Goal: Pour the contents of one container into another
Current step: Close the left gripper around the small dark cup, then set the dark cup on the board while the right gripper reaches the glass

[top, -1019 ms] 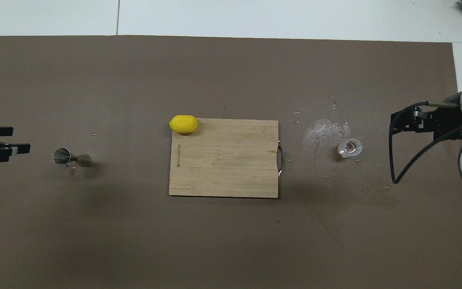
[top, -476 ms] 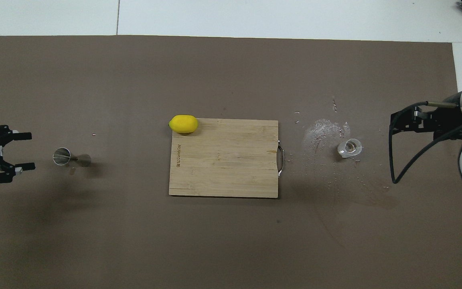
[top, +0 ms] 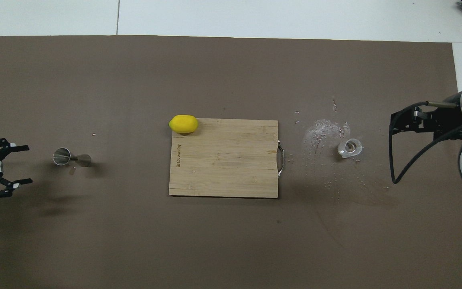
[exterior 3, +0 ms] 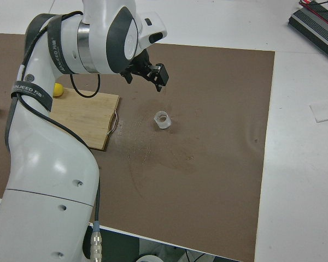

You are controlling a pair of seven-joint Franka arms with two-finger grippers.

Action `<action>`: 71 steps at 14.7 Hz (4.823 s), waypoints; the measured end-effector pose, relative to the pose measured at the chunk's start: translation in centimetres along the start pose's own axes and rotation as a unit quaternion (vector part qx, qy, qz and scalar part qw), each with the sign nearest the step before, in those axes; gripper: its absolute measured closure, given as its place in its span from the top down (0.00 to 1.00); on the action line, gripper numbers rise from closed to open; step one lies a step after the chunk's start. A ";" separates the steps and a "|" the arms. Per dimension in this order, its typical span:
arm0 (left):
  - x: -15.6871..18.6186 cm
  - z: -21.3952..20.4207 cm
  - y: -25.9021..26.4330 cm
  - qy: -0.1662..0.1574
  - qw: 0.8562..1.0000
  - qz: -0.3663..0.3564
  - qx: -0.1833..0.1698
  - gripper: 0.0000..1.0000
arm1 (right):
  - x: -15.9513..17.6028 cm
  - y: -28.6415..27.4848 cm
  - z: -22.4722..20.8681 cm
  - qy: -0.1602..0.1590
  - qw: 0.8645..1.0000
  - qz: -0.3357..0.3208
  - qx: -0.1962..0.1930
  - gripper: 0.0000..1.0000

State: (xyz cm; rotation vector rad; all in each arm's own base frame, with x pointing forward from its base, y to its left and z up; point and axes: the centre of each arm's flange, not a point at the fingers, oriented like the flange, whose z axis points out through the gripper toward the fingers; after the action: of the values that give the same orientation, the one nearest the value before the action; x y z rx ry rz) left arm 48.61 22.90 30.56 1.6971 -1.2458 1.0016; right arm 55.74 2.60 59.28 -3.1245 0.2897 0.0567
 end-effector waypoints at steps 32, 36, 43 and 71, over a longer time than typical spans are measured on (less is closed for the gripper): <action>-1.0 10.1 -0.1 0.127 0.986 0.106 -0.008 0.22 | 0.0 0.0 0.0 0.000 1.000 0.000 0.000 1.00; -0.7 10.3 -0.3 0.132 0.985 0.111 -0.001 0.22 | 0.1 0.5 0.0 0.000 1.000 0.005 0.000 1.00; 3.0 14.9 -0.7 0.138 0.989 0.029 -0.053 0.22 | -0.1 -0.2 0.0 0.000 0.999 0.032 0.000 1.00; 19.8 49.2 9.1 0.125 0.991 0.039 -0.034 0.22 | 2.7 1.7 2.5 0.032 0.946 0.323 0.024 1.00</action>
State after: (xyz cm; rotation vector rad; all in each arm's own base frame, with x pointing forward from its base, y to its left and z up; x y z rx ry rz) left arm 50.79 -30.84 31.44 1.4301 -1.1749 1.1656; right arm 58.03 0.47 56.67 -2.8356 1.2721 -0.0516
